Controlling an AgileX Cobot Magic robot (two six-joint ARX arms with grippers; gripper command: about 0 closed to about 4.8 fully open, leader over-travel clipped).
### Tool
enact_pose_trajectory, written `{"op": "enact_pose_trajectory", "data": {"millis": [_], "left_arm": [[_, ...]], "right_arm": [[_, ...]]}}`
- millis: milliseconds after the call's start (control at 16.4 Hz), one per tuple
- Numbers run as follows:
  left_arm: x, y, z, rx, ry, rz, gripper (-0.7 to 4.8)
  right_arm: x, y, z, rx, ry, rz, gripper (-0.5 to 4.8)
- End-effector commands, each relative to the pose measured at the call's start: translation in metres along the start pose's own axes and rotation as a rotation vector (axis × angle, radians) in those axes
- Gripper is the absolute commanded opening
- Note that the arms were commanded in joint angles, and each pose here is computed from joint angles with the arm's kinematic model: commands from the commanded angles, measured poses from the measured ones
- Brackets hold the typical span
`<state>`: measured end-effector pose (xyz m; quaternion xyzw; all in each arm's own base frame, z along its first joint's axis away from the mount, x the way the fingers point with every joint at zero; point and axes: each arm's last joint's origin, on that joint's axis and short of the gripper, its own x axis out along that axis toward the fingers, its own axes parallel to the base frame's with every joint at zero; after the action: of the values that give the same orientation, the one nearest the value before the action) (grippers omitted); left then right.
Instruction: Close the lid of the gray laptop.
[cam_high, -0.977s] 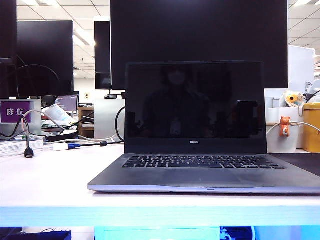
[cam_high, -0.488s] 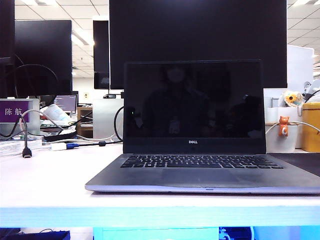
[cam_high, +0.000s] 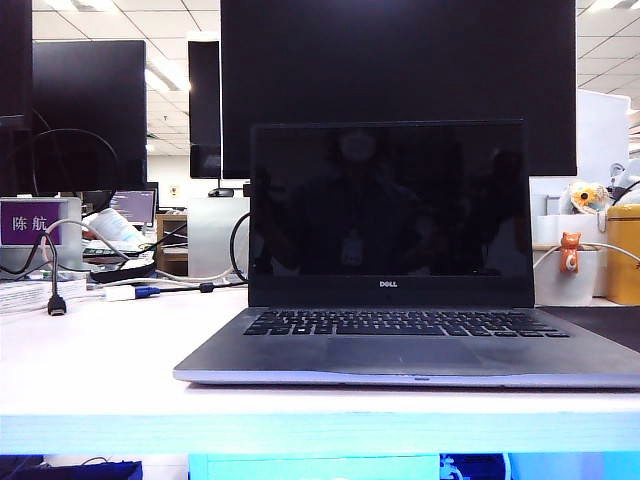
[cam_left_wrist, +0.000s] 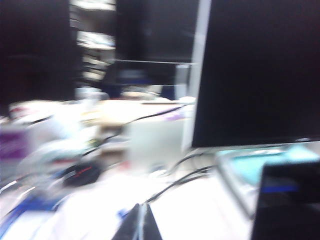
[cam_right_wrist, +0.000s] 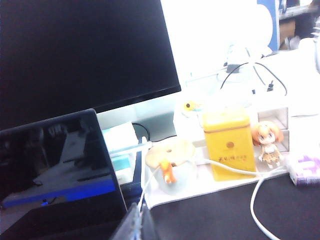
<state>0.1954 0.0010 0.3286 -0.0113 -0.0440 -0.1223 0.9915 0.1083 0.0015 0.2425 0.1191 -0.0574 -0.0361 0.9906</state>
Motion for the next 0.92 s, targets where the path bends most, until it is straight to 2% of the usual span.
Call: {"op": "enact_pose_trajectory", "data": {"millis": [61,183,305,488,610,733,916], "left_arm": [[0.047,0.007,0.027,0.034,0.026,-0.193,-0.06],[0.084,0.006,0.044,0.059,0.083,-0.275,-0.06],[0.116,0.000,0.054,0.120,0.143,-0.318,-0.06],[0.157,-0.017,0.060,0.124,0.234,-0.403,-0.06],[0.184,-0.027,0.062,0.138,0.334,-0.453,-0.06],[0.200,-0.038,0.063,0.141,0.383,-0.487,-0.05],[0.216,-0.067,0.061,0.170,0.407,-0.474,-0.06]], "right_arm": [[0.024,0.012,0.031,-0.108,0.045,0.046,-0.01],[0.046,0.021,0.053,-0.159,0.133,0.053,-0.01],[0.068,0.029,0.071,-0.193,0.244,0.102,-0.01],[0.095,0.038,0.092,-0.168,0.392,0.232,-0.01],[0.111,0.038,0.109,-0.134,0.461,0.303,-0.01],[0.119,0.037,0.121,-0.105,0.481,0.370,-0.01],[0.124,0.034,0.120,-0.099,0.504,0.365,-0.01]]}}
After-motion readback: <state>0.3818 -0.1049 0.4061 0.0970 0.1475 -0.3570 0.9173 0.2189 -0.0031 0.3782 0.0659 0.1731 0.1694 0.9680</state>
